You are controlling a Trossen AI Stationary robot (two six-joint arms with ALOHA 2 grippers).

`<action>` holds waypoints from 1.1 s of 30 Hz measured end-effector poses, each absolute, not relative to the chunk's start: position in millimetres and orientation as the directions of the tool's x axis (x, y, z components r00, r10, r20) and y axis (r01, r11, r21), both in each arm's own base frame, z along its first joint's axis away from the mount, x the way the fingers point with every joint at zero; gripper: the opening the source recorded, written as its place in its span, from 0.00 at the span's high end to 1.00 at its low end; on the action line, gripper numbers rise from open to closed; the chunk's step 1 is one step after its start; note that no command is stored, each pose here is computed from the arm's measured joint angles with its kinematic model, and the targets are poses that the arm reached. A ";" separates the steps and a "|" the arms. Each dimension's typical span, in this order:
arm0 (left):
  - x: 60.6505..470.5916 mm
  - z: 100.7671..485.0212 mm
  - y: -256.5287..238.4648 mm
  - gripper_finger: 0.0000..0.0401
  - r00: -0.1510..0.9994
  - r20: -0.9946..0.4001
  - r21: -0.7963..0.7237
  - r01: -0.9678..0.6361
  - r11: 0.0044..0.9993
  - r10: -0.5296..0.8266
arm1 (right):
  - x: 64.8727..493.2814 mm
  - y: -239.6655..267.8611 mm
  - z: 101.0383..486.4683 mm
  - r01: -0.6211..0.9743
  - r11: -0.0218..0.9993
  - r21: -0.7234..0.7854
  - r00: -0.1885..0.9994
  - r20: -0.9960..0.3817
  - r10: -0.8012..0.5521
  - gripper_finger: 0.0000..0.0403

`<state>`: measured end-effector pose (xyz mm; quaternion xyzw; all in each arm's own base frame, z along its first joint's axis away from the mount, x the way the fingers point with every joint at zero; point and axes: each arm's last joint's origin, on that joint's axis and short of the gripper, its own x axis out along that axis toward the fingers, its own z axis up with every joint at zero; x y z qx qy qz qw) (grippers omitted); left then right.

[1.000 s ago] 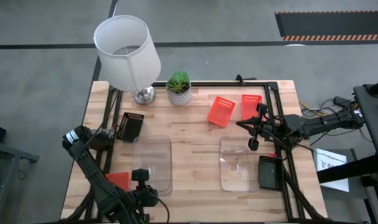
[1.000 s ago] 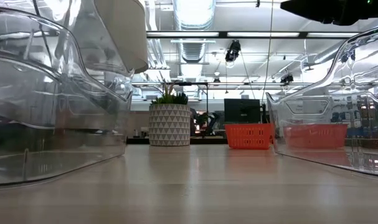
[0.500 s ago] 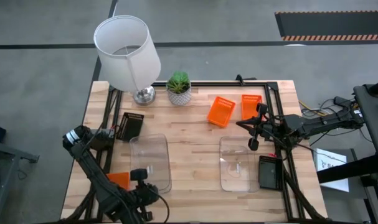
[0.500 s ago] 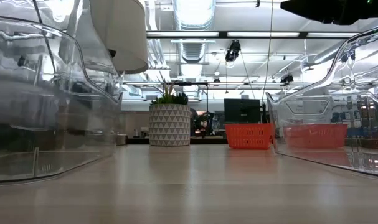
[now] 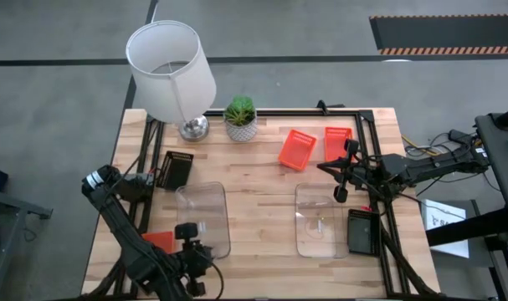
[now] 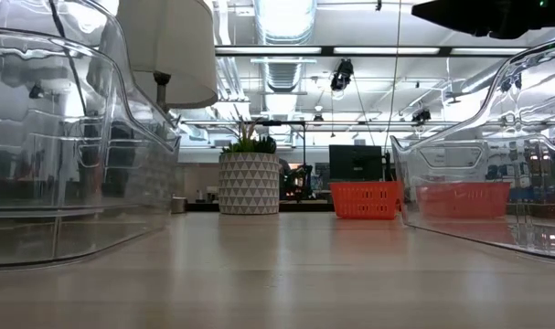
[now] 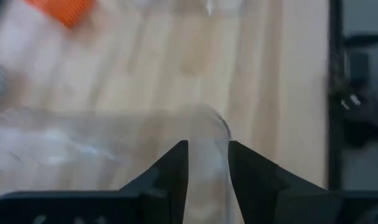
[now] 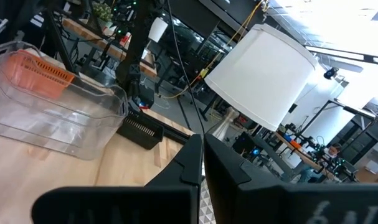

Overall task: Stack baskets by color
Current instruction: Stack the center transparent bin on the left transparent bin

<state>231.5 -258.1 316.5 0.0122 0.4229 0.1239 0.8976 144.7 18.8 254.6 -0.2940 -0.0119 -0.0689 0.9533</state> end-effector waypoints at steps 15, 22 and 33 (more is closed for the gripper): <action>246.8 242.6 -246.5 0.99 0.718 -0.578 0.411 -0.153 0.899 0.386 | 144.5 20.0 255.0 0.127 0.838 -0.531 0.992 0.067 -0.107 0.98; 235.9 225.8 -210.4 1.00 0.651 -0.639 0.299 -0.281 0.912 0.410 | 143.9 25.6 253.4 0.081 0.871 -0.484 0.997 0.050 -0.065 0.98; 199.4 258.1 -170.4 1.00 0.653 -0.706 0.091 -0.298 0.950 0.273 | 143.3 28.4 253.2 0.061 0.875 -0.480 0.998 0.049 -0.043 0.98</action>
